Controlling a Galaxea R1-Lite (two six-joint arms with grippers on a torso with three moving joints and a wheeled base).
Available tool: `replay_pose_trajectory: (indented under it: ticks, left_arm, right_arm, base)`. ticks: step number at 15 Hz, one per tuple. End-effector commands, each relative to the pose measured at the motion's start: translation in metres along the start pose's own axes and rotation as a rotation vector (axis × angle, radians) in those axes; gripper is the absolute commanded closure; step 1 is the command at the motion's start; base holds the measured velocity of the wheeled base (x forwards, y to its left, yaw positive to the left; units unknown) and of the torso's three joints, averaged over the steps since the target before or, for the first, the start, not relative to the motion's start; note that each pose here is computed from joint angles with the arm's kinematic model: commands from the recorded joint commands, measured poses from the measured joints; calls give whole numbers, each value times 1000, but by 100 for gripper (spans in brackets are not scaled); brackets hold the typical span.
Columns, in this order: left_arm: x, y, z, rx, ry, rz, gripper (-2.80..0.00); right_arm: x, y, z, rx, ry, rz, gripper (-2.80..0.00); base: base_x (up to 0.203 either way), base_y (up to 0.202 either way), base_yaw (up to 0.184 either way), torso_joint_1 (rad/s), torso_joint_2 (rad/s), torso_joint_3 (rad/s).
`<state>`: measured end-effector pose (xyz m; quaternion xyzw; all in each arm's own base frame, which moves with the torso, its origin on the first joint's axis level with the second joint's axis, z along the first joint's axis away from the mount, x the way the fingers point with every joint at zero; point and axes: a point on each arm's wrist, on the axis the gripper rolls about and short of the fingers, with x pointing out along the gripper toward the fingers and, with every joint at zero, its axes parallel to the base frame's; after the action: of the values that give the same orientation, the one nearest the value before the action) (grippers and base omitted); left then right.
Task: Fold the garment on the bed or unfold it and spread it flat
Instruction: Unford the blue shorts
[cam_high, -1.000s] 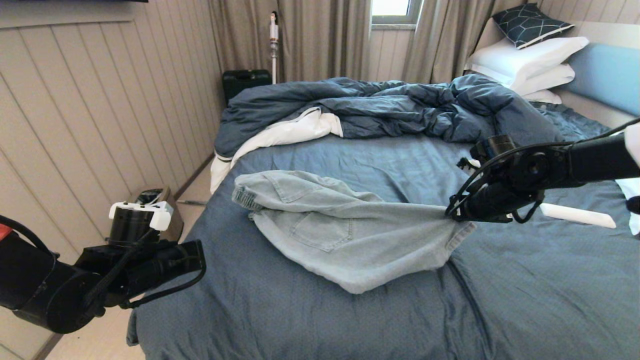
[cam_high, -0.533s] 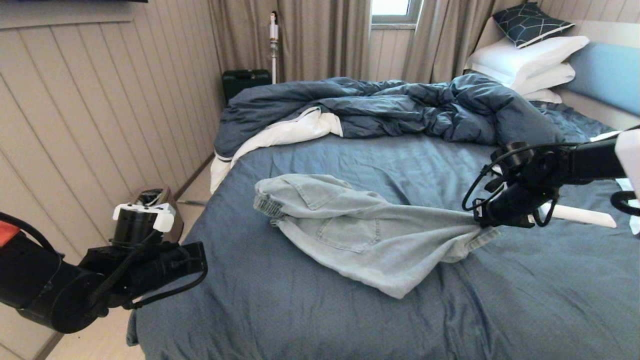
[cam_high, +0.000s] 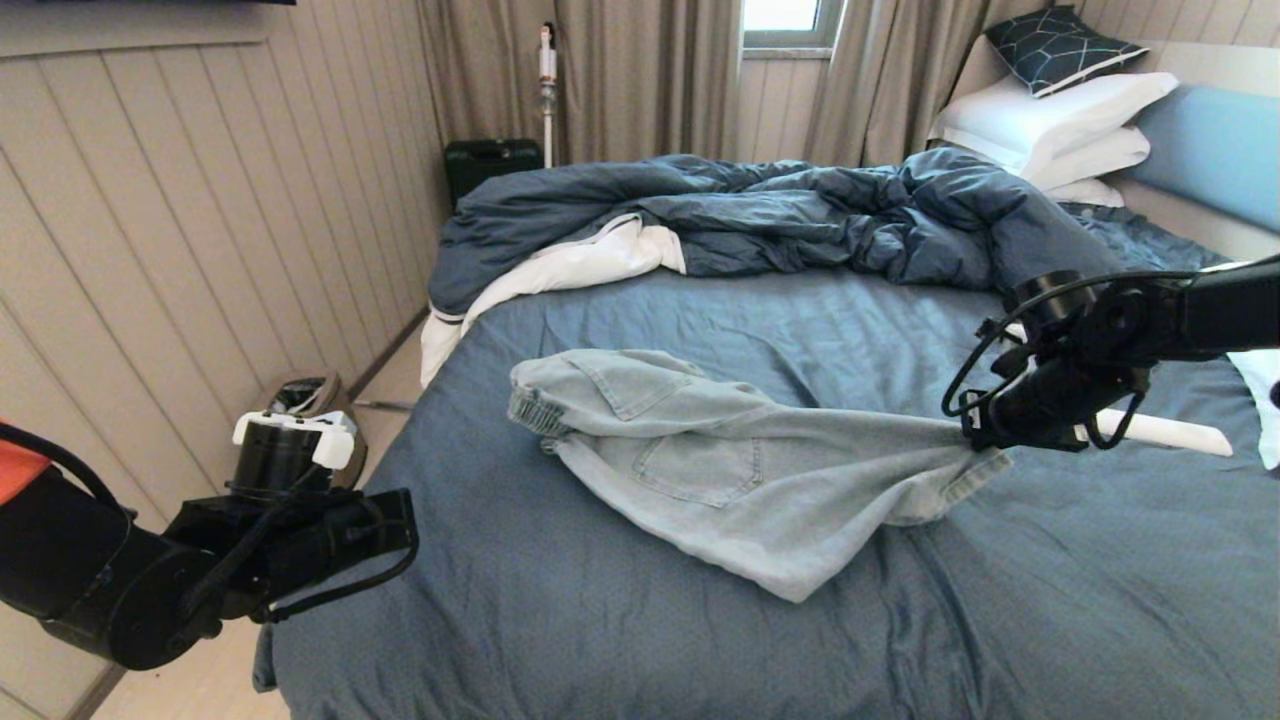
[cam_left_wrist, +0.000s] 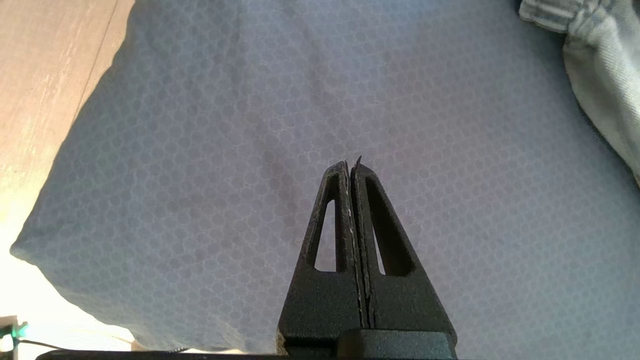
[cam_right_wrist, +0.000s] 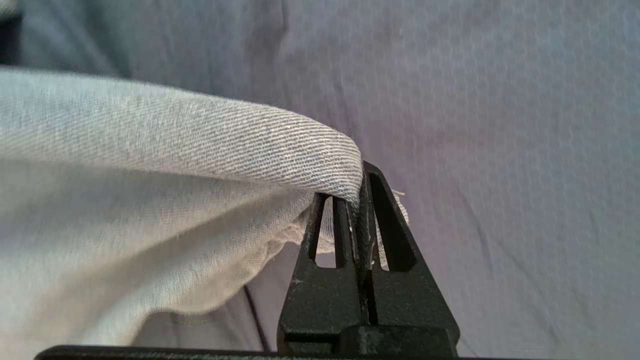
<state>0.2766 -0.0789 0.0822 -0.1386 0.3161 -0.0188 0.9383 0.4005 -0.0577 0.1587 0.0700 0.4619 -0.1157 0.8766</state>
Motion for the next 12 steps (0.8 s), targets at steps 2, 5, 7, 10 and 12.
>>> replay_pose_trajectory:
  ticks: [2, 5, 7, 10, 12]
  left_arm:
    - [0, -2, -1, 0, -14, -11, 0]
    - [0, -3, -2, 1, -46, -26, 0]
    - [1, -3, -2, 2, -45, -24, 0]
    - [1, -3, -2, 1, -47, -25, 0]
    - [1, -3, -2, 2, -46, -25, 0]
  right_arm:
    - [-8, -10, 3, 6, -22, -11, 0]
    - [-8, -13, 9, 5, -42, -17, -39]
    - [-9, -13, 10, 1, -46, -15, -280]
    - [-13, -30, 12, 33, -59, -37, -280]
    - [-22, -38, 10, 49, -66, -42, -280]
  base:
    - [0, 0, 0, 0, 0, 0]
    - [0, 0, 0, 0, 0, 0]
    - [0, 0, 0, 0, 0, 0]
    - [0, 0, 0, 0, 0, 0]
    - [0, 0, 0, 0, 0, 0]
